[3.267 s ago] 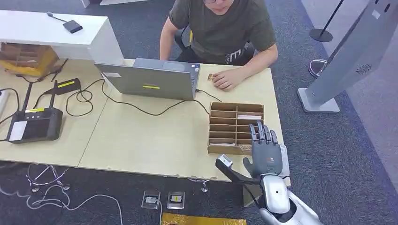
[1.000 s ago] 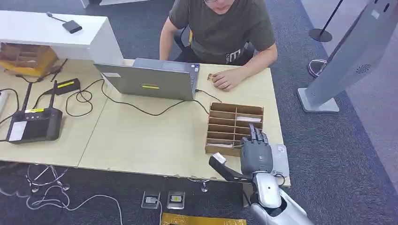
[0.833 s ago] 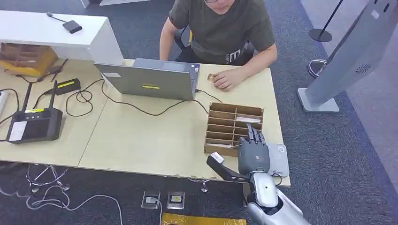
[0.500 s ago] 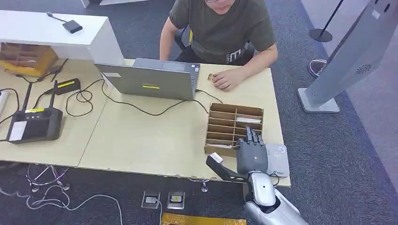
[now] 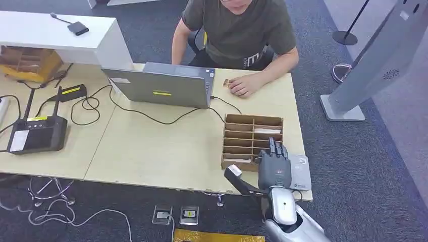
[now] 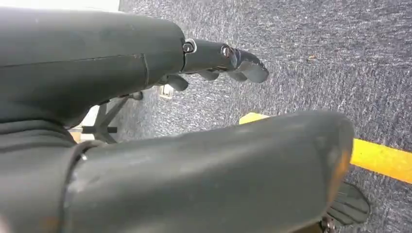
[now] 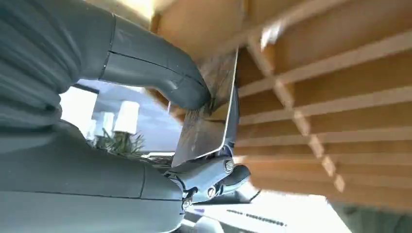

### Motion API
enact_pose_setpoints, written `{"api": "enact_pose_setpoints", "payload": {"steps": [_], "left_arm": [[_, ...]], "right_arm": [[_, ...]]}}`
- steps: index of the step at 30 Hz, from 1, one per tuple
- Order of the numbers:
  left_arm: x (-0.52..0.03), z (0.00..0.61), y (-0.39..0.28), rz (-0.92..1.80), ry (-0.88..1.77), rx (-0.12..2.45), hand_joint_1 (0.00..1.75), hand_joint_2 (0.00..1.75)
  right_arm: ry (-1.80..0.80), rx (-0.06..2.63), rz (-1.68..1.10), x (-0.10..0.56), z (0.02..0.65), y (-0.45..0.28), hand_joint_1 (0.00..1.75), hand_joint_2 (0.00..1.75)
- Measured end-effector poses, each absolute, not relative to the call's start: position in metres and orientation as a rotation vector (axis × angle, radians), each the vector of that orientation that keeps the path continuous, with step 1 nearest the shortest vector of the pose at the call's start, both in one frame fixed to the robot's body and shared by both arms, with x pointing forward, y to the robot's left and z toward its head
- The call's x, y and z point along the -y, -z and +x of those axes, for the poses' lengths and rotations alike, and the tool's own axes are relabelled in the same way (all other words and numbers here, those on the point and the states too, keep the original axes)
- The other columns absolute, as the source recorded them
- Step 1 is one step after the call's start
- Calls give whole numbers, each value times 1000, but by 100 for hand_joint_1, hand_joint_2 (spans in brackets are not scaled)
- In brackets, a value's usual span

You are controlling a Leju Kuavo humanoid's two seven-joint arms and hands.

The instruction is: Pass the card to the sensor for recognition and then transmit it.

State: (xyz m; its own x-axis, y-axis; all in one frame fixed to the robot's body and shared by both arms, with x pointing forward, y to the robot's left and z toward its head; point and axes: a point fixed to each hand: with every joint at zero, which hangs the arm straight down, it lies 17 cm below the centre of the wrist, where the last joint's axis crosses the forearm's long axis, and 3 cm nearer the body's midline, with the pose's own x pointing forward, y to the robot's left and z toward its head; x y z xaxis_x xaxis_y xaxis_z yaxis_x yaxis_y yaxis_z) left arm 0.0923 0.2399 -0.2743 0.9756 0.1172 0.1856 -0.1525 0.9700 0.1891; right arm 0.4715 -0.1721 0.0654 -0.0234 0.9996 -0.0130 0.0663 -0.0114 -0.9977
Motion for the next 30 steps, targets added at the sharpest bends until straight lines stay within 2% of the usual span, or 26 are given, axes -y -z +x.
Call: {"api": "enact_pose_setpoints", "payload": {"steps": [5, 12, 17, 22, 30], "left_arm": [[-240, 93, 274, 205, -131, 177, 0, 0], [-240, 95, 274, 202, -110, 195, 0, 0], [-239, 97, 274, 195, -86, 204, 0, 0], [-237, 99, 273, 186, -63, 213, 0, 0], [-237, 101, 273, 191, -51, 218, 0, 0]], "right_arm": [[-1125, 1386, -1386, 175, 478, -128, 175, 175], [-918, 1609, -1614, 185, 476, -280, 175, 175], [-794, 1738, -1703, 192, 456, -357, 175, 175], [-809, 1754, -1702, 191, 452, -372, 175, 175], [-928, 1714, -1588, 176, 475, -337, 175, 175]]}}
